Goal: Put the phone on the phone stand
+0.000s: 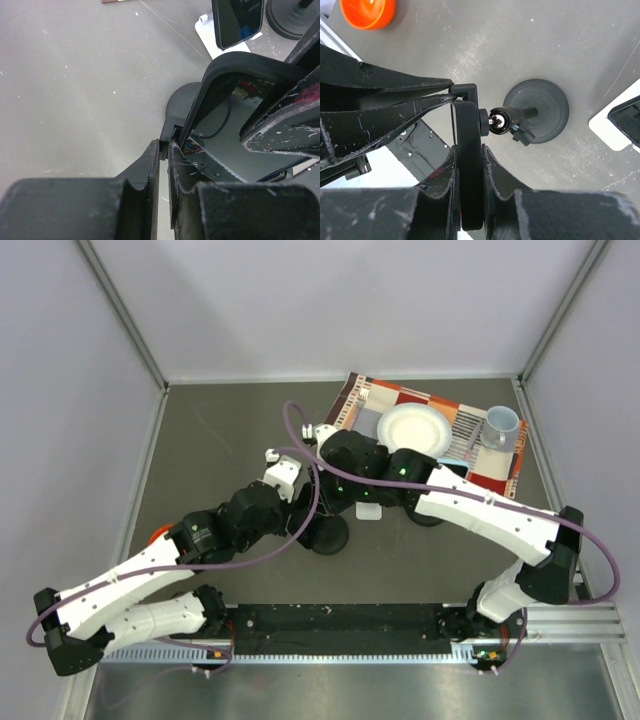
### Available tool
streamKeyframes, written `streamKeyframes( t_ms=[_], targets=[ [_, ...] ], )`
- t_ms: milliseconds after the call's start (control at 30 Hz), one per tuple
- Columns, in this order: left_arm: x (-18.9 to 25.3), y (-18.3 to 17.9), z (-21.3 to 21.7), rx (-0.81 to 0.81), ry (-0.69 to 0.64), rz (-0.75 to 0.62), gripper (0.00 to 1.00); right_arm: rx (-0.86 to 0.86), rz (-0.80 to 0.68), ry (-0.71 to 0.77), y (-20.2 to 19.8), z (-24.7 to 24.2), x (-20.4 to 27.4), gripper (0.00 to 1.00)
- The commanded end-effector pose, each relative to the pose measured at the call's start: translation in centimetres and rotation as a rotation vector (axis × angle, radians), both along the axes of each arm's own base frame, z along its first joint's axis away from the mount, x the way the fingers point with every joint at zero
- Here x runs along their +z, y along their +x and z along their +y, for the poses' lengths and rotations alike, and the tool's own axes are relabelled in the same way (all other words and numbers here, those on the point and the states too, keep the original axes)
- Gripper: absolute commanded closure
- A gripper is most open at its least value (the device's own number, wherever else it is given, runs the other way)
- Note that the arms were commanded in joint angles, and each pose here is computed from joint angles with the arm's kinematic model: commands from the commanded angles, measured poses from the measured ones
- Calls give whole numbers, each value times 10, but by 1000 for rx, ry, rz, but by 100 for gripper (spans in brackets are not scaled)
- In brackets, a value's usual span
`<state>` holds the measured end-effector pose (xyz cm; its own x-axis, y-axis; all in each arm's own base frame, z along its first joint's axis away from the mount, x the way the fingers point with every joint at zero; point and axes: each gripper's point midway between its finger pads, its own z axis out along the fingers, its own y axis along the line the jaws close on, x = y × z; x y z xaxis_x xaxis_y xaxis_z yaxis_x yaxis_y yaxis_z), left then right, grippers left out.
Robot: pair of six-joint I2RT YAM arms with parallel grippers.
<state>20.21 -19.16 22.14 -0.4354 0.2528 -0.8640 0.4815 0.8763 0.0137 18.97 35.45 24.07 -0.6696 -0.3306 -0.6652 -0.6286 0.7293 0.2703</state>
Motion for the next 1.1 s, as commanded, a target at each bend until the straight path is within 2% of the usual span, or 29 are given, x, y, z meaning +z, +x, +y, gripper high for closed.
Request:
streamKeyframes(
  t_ms=[0,33,333,433,633,733,767,867,900,933,1000,1067],
  targets=[
    [83,-1,0,53,-228,-62,100,-230,-41,-609,24,-124,-54,100],
    [85,-2,0,64,-243,-42,100,-239,-51,-662,26,-128,-57,100],
    [92,-23,-17,-66,-252,49,100,-241,-76,-702,27,-127,-66,100],
    [93,-27,-20,-90,-259,66,100,-198,-47,-673,23,-118,-77,100],
    [96,-35,-20,-129,-264,78,100,-53,36,-486,5,-82,-79,100],
    [100,-33,-8,-90,-276,39,89,38,86,-384,-7,-63,-76,100],
    [101,-33,-2,-75,-286,21,77,64,93,-353,-10,-58,-73,100],
    [103,-29,8,-39,-300,-22,64,115,144,-267,-19,-47,-66,100],
    [102,-28,10,-34,-300,-31,54,118,162,-256,-20,-47,-67,99],
    [101,-28,11,-34,-301,-34,50,129,186,-235,-24,-47,-65,96],
    [98,-27,11,-46,-301,-42,42,129,201,-200,-24,-48,-60,86],
    [91,-27,5,-87,-312,-22,39,128,205,-142,-25,-49,-52,76]
  ],
)
